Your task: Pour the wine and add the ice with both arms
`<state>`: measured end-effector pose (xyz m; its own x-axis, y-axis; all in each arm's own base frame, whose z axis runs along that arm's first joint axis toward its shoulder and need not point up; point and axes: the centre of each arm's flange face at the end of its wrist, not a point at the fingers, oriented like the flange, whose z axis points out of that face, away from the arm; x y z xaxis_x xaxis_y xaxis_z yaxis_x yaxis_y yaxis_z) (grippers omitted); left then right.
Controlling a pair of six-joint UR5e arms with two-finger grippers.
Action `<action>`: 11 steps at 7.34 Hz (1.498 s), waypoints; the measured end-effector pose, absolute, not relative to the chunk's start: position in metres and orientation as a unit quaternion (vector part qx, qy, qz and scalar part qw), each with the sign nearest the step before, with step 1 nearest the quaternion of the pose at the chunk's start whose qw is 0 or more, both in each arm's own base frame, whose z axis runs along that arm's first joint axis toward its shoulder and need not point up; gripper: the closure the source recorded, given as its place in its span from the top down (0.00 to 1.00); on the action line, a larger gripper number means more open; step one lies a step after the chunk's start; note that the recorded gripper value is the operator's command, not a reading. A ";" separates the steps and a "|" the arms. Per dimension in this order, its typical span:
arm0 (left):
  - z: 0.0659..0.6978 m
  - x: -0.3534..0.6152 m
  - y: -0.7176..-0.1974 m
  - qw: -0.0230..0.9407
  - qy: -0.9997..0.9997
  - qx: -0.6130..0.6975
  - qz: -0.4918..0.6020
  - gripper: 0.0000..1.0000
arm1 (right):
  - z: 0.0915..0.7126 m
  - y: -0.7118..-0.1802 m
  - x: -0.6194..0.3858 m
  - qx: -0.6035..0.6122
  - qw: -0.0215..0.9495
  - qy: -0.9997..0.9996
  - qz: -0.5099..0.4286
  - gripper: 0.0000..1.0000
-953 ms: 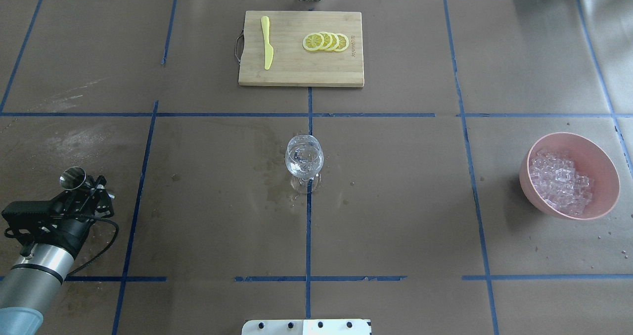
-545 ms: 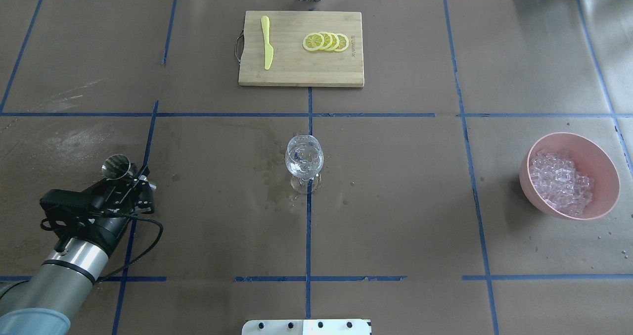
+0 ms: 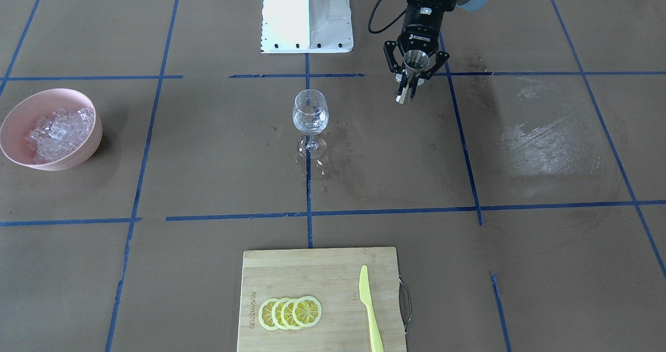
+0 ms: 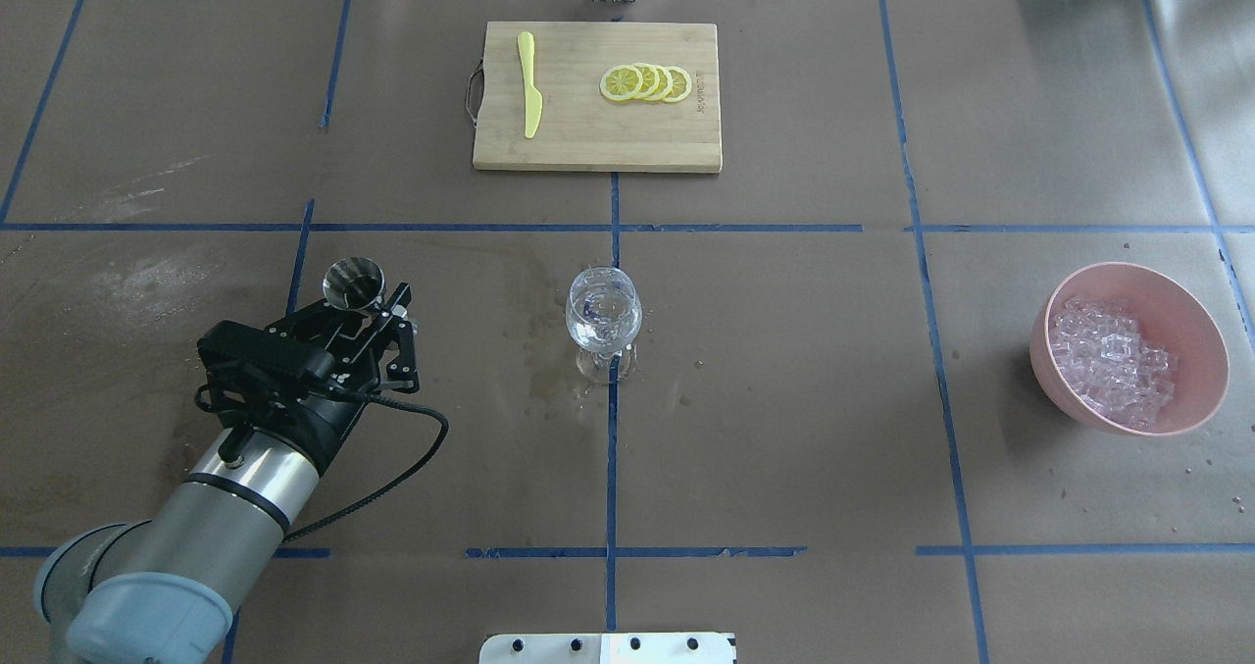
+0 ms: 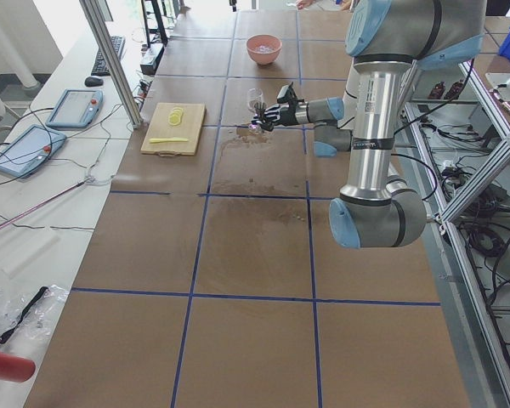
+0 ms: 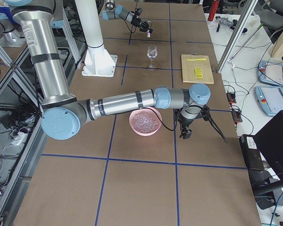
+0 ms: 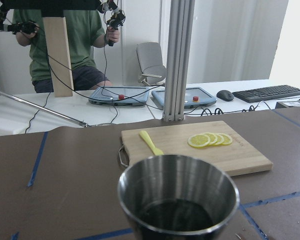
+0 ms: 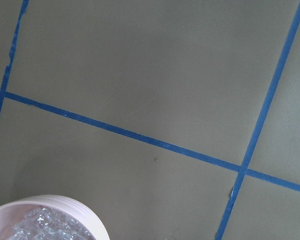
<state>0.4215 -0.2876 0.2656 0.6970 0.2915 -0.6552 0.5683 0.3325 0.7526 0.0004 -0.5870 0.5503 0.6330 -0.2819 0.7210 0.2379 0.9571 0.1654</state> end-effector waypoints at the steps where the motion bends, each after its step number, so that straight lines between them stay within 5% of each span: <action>1: 0.240 0.422 -0.297 0.715 0.368 0.589 -0.080 0.00 | 0.553 -0.585 0.001 0.026 0.903 -0.403 -0.143 1.00; 5: 0.200 0.439 -0.309 0.724 0.331 0.606 -0.005 0.00 | 0.556 -0.584 0.001 0.023 0.904 -0.402 -0.143 1.00; 11: 0.172 0.476 -0.340 0.780 0.210 0.522 0.275 0.00 | 0.554 -0.583 0.001 0.027 0.904 -0.401 -0.144 1.00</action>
